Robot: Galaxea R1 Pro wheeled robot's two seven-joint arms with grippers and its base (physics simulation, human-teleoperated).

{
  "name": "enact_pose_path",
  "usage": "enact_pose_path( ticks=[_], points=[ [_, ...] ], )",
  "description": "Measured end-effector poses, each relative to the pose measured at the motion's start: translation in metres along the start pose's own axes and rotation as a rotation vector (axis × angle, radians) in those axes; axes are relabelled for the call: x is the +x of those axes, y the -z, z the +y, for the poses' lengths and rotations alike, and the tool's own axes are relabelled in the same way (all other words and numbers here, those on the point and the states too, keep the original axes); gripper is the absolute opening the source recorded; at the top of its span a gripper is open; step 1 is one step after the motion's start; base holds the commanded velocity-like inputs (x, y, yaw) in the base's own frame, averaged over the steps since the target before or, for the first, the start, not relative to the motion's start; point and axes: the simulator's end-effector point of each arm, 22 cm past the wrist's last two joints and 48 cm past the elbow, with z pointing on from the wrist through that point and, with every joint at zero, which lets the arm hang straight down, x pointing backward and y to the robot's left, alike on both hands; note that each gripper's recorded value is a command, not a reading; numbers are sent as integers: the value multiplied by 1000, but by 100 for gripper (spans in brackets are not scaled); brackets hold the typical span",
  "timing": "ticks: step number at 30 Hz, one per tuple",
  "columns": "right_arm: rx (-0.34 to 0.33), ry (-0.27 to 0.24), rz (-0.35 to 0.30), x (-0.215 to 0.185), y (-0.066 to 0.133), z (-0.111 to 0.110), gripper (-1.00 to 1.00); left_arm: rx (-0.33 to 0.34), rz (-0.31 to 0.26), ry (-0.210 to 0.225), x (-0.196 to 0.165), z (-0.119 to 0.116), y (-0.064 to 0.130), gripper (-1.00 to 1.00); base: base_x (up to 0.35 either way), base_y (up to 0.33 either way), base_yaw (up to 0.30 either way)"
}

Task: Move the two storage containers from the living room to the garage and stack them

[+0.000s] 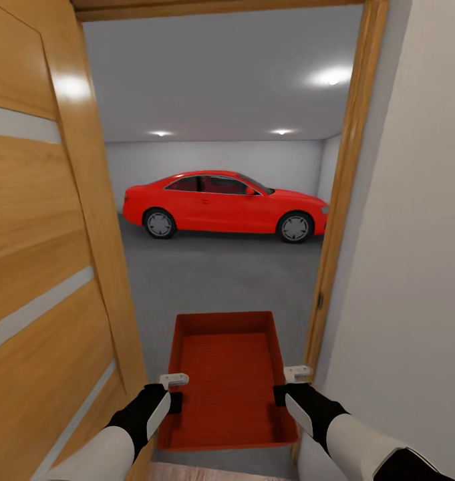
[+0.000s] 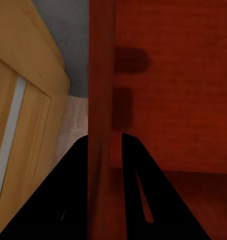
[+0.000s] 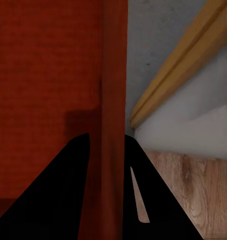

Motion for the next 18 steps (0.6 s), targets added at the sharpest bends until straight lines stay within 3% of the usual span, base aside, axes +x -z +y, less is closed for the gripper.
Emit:
enact_pose_path(
  ticks=[3, 18],
  points=[
    [0, 1, 1, 0, 0, 0, -100, 0, 1, 0, 0, 0, 0, -100, 0, 0, -205],
    [0, 1, 1, 0, 0, 0, -100, 0, 1, 0, 0, 0, 0, -100, 0, 62, -4]
  ],
)
